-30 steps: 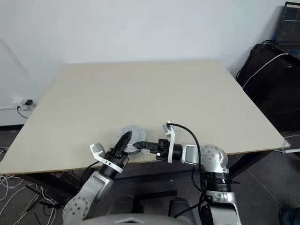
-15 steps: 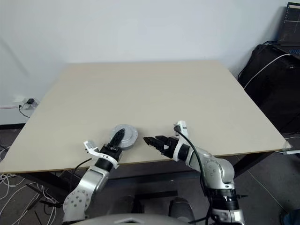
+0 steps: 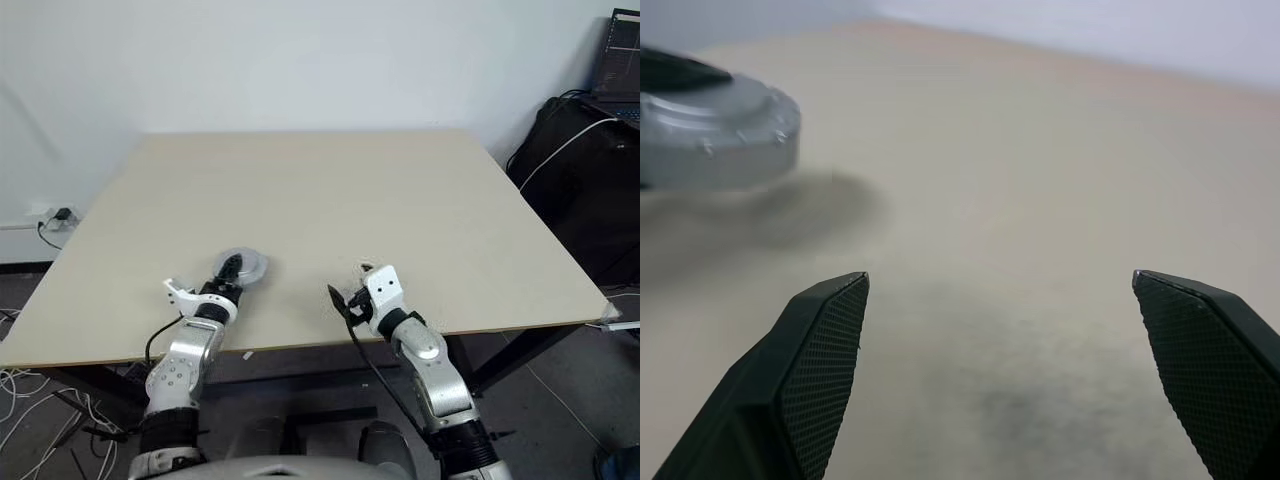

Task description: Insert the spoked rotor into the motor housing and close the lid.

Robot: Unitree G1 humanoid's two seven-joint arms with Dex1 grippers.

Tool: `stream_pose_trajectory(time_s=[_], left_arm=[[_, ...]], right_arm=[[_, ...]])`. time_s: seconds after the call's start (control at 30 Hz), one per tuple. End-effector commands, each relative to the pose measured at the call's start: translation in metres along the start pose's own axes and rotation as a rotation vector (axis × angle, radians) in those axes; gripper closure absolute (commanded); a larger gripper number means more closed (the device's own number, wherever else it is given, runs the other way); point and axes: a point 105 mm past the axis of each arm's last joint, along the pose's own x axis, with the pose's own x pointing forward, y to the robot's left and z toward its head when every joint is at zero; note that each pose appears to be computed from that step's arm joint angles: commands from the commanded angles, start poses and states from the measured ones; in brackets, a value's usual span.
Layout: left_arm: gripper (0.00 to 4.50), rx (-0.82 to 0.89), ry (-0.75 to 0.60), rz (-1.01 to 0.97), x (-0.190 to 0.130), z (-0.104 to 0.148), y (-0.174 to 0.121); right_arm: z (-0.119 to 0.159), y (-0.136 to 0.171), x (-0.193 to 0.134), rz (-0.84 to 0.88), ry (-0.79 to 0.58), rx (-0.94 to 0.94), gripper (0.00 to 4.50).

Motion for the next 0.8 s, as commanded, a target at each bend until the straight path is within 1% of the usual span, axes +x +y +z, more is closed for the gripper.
stream_pose_trajectory(time_s=[0.03,0.13,0.37,0.57,0.8], left_arm=[[2.4,-0.001,-0.023,-0.082,0.018,0.0,-0.03],[2.4,0.017,-0.034,-0.085,0.034,0.006,-0.038],[2.4,0.075,-0.051,-0.004,0.063,0.008,-0.034],[2.4,0.12,-0.023,0.046,0.077,0.005,-0.026],[2.4,0.142,0.001,0.114,0.083,0.0,-0.011]], right_arm=[[0.008,-0.003,0.002,-0.043,-0.058,-0.063,0.0],[0.003,-0.001,0.001,-0.033,-0.038,-0.046,0.0],[-0.002,0.003,0.001,-0.015,-0.005,-0.083,0.0],[-0.004,0.006,0.001,0.003,0.013,-0.089,0.0],[-0.004,0.006,-0.001,0.002,0.024,-0.095,0.0]])
